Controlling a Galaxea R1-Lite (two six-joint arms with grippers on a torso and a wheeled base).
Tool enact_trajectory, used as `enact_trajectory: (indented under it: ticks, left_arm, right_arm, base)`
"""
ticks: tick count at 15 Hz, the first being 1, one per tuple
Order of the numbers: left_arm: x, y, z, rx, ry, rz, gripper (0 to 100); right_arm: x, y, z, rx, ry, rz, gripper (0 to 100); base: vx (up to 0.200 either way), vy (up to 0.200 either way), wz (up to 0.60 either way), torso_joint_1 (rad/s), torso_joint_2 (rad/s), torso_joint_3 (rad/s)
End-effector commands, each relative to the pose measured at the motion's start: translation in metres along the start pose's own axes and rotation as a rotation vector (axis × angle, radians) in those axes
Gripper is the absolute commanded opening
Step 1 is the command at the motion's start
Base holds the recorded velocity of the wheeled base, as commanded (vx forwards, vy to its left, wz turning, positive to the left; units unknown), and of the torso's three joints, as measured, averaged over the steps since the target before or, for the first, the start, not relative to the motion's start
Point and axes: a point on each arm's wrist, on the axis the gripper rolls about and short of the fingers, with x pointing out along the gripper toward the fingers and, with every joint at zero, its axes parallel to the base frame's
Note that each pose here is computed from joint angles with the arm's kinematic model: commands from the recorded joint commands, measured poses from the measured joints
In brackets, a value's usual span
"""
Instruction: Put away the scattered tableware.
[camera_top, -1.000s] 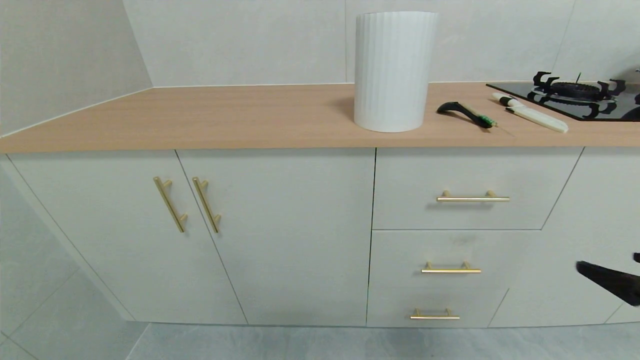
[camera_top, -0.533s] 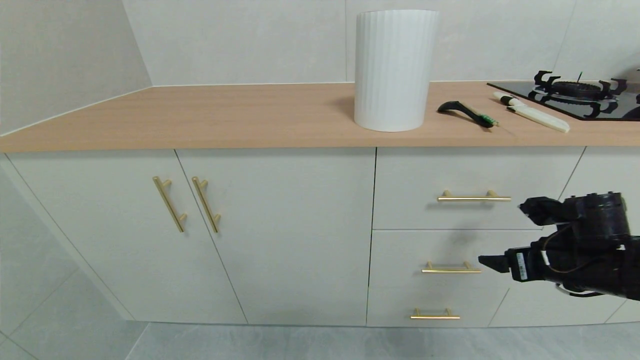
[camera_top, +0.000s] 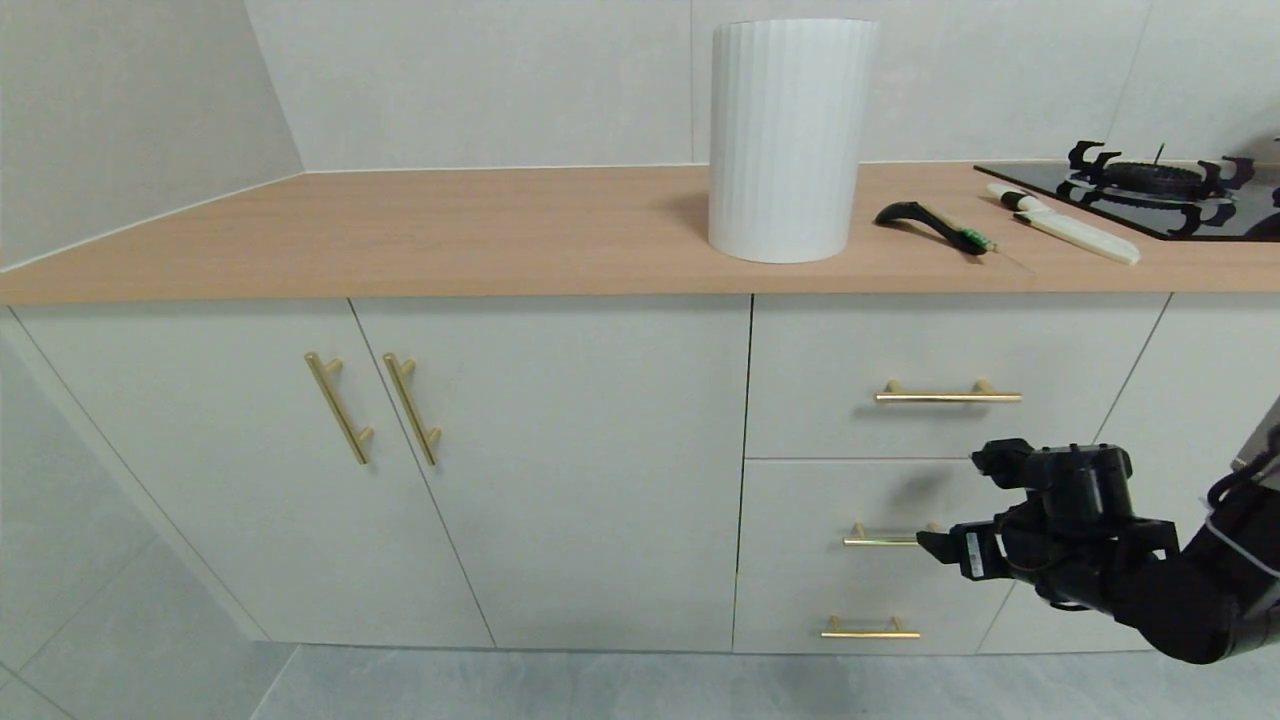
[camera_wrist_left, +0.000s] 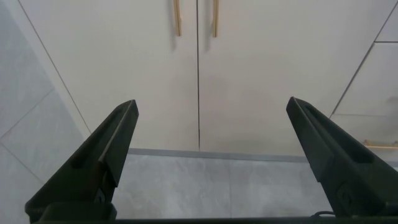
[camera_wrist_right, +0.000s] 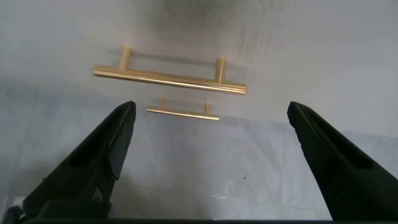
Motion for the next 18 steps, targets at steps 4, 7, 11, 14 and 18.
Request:
enact_trajectory:
  ticks: [4,7,11,14,18]
  left_arm:
    - [0.0,0.0,0.0,0.0,0.0,0.001,100]
    - [0.0,0.0,0.0,0.0,0.0,0.001,100]
    - [0.0,0.0,0.0,0.0,0.0,0.001,100]
    - [0.0,0.0,0.0,0.0,0.0,0.001,100]
    - [0.0,0.0,0.0,0.0,0.0,0.001,100]
  right_arm:
    - [0.044,0.009,-0.033,0.042,-0.057,-0.071,100]
    - [0.051,0.011,-0.036,0.057,-0.12,-0.085,100]
    - [0.063,0.013,-0.04,0.057,-0.129,-0.086,100]
    - [0.069,0.013,-0.04,0.064,-0.157,-0.097,100]
    - [0.073,0.013,-0.039,0.07,-0.171,-0.113,100]
  base:
    - [0.0,0.0,0.0,0.0,0.0,0.0]
    - [0.0,0.0,0.0,0.0,0.0,0.0]
    - [0.0,0.0,0.0,0.0,0.0,0.0]
    - [0.0,0.0,0.0,0.0,0.0,0.0]
    - [0.0,0.0,0.0,0.0,0.0,0.0]
